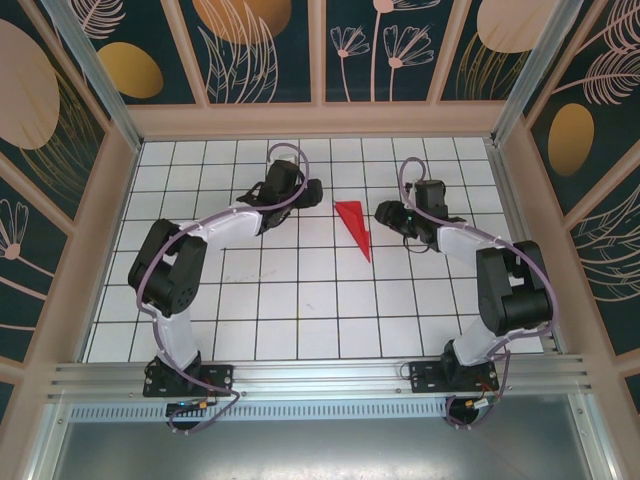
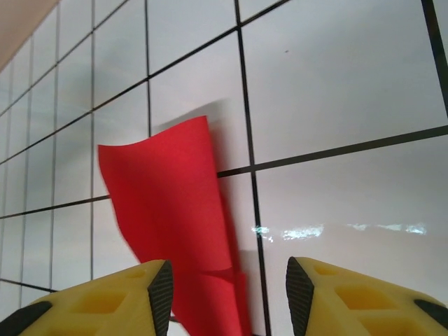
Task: Fold a paper plane with a square sheet of paper (pick it up from the middle)
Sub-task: Fold the wing for the fifth time at the center of the table, then move the paper plane to the top-center of the table.
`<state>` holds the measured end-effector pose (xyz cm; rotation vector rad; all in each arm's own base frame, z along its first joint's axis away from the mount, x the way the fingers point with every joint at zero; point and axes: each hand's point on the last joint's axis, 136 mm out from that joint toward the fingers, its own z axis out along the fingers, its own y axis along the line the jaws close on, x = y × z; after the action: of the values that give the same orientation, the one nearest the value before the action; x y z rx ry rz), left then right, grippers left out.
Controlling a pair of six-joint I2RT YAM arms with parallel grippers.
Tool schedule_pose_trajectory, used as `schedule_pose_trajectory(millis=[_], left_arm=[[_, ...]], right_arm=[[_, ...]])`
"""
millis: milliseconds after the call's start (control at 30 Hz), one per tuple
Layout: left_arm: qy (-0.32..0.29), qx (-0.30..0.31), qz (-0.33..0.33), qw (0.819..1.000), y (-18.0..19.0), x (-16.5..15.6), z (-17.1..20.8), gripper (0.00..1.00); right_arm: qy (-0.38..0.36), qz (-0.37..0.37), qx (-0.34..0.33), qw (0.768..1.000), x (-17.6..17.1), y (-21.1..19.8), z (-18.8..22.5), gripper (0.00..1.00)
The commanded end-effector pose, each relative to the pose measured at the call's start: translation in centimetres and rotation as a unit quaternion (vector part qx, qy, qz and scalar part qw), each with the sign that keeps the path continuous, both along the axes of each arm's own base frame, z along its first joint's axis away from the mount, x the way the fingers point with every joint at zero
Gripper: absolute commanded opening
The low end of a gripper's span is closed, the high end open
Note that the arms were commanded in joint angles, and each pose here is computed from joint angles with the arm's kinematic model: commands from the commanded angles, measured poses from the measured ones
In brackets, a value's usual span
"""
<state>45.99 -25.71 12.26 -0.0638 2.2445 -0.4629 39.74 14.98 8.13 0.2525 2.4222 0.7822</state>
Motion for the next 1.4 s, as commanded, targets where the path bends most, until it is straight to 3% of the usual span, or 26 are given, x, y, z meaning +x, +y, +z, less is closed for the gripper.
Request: schedule_pose_trajectory(millis=[0,333,567,767,1000,1367], left_arm=[[-0.013,-0.049,-0.014,0.999,-0.8,-0.7,1.4,0.91],[0.037,-0.116,-0.057,0.991,-3.0,-2.7,-0.1,0.92],[0.095,-0.207,-0.093,0.969,-5.9,-4.8,-1.9,0.77],[0.137,-0.239,-0.114,0.955,-8.5,-6.3,-3.8,0.67],[0.167,-0.248,-0.100,0.949,-9.6,-6.7,-6.1,0.48],[0.170,-0.228,-0.074,0.956,-9.4,-5.7,-7.8,0.34]], right_arm=[[0.023,0.035,-0.049,0.998,-0.2,0.6,-1.9,0.49],[0.030,0.088,-0.124,0.988,-1.0,4.4,-4.0,0.60],[0.038,0.101,-0.151,0.983,-1.6,5.6,-4.9,0.65],[0.036,0.110,-0.156,0.981,-1.9,5.9,-4.9,0.68],[0.038,0.116,-0.154,0.980,-2.2,6.3,-5.2,0.68],[0.035,0.131,-0.143,0.980,-2.5,7.0,-4.7,0.66]])
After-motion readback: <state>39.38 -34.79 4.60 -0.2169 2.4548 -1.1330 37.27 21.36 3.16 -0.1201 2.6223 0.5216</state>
